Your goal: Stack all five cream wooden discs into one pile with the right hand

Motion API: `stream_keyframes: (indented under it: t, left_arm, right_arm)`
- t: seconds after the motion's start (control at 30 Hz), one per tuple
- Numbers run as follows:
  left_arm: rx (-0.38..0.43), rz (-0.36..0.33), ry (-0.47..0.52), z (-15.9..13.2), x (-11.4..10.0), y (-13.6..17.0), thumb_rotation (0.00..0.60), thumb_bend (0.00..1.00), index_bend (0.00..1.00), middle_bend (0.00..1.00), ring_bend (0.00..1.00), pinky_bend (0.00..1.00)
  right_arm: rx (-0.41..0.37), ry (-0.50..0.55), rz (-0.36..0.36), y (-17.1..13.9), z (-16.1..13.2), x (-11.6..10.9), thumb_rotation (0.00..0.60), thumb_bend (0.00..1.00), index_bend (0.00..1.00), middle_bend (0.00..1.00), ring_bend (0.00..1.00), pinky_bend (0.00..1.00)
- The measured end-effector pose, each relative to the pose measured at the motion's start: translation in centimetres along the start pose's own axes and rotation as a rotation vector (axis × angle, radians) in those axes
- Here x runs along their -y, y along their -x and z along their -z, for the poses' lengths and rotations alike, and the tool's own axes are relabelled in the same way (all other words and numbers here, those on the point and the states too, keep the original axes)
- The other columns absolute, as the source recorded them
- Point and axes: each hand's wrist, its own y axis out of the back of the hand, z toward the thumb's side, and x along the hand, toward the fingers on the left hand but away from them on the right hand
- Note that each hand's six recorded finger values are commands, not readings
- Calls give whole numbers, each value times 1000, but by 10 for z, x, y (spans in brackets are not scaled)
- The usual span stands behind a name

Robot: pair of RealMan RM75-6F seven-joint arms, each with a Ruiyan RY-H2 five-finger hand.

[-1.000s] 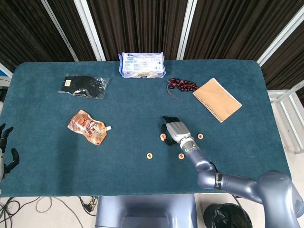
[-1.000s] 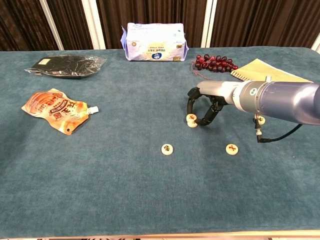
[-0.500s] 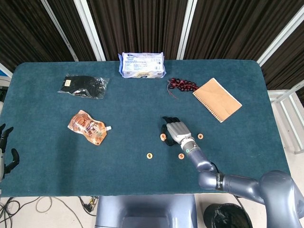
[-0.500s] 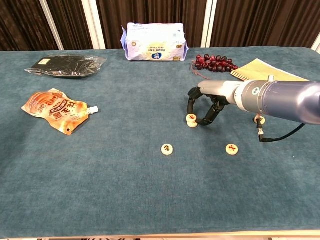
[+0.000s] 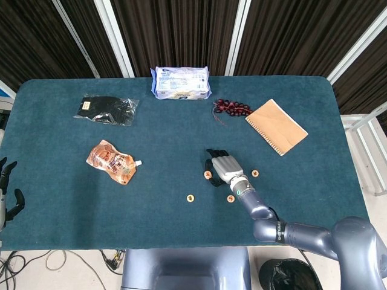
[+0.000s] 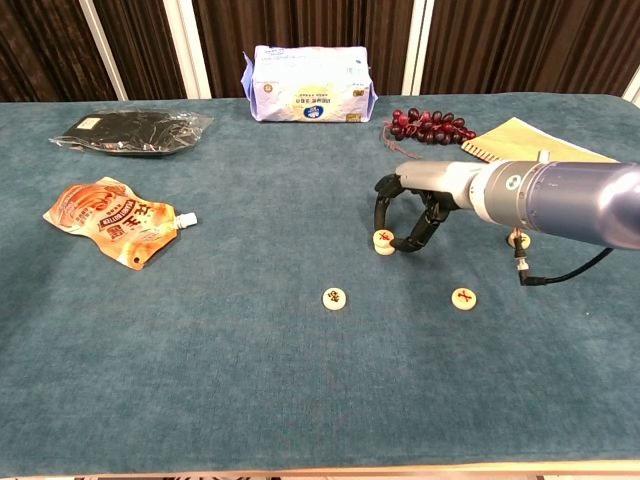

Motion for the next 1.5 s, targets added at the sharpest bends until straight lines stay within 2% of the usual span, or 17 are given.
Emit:
stream_keyframes:
  t: [1.13, 1.33, 1.5]
  left_arm:
    - [-17, -8, 9, 4, -3, -1, 600, 624, 134, 0, 0, 0]
    - [-17, -6, 9, 4, -2, -1, 600, 624, 134, 0, 0, 0]
    - [-18, -7, 9, 4, -3, -1, 600, 623, 134, 0, 0, 0]
  right_arm:
    - [6, 2, 0, 0, 4, -4, 600, 475, 417, 0, 0, 0]
    - [6, 8, 30, 0, 5, -15, 600, 476, 278, 0, 0, 0]
    - [29, 15, 83, -3, 16, -41, 600, 449, 199, 0, 0, 0]
